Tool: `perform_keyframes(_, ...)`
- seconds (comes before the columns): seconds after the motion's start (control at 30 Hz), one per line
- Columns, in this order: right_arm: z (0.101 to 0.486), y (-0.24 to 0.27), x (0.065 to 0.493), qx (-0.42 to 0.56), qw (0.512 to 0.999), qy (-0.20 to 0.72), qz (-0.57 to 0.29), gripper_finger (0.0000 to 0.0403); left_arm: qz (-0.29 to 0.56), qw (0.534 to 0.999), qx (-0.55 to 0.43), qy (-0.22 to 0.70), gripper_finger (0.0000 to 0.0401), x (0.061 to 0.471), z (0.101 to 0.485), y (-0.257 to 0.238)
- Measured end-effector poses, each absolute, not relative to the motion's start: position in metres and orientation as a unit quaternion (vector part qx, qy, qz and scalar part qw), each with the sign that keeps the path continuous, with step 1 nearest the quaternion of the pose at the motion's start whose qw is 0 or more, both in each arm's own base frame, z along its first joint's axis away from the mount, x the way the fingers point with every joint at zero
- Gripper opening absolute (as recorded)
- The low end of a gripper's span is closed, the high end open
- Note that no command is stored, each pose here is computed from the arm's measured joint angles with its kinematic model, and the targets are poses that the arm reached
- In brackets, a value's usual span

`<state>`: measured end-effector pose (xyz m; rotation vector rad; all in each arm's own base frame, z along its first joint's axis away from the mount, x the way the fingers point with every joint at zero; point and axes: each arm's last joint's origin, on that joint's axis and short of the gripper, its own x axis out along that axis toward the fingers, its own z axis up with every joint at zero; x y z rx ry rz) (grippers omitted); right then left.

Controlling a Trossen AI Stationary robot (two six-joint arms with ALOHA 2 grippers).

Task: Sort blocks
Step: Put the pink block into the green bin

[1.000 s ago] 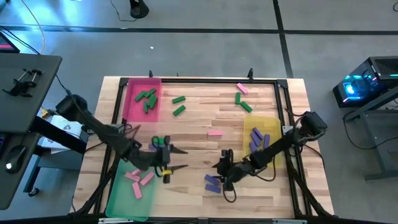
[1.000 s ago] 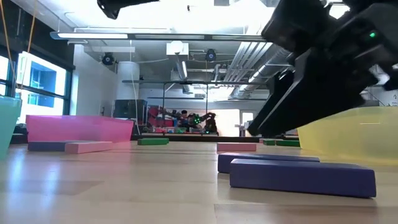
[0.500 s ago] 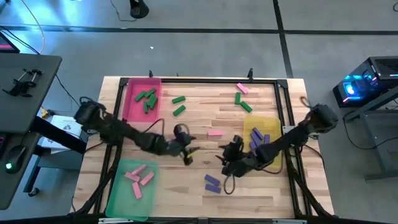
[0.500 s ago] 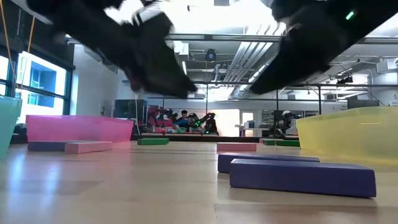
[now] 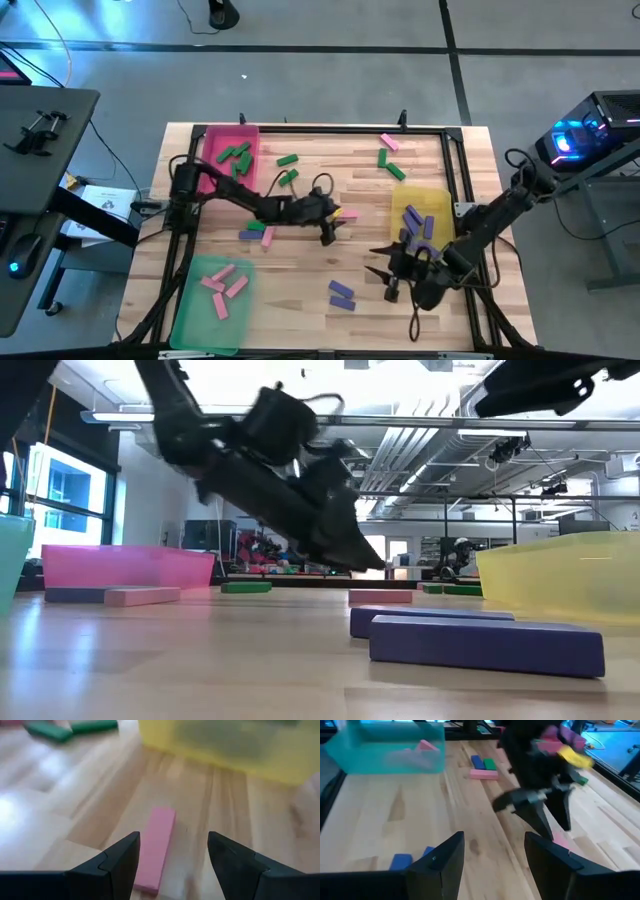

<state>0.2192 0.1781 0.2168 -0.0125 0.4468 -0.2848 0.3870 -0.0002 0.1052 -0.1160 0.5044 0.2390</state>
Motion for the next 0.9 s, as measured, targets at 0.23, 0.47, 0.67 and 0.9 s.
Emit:
perform_keyframes(0.23,0.218,0.188,0.212,-0.009,0.97,0.207,-0.13,0.0193,0.127,0.926,-0.047,0.352,0.0223,0.406,0.092,0.012)
perform_keyframes(0.47,0.219,0.188,0.211,-0.01,0.97,0.204,-0.133,0.0193,0.129,0.916,-0.043,0.378,0.0177,0.405,0.087,0.011)
perform_keyframes(0.67,0.219,0.188,0.211,-0.01,0.97,0.203,-0.133,0.0193,0.123,0.914,-0.041,0.385,0.0069,0.404,0.085,0.005)
perform_keyframes(0.9,0.219,0.188,0.211,-0.01,0.97,0.203,-0.133,0.0193,0.094,0.913,-0.007,0.398,0.0069,0.393,0.116,-0.027)
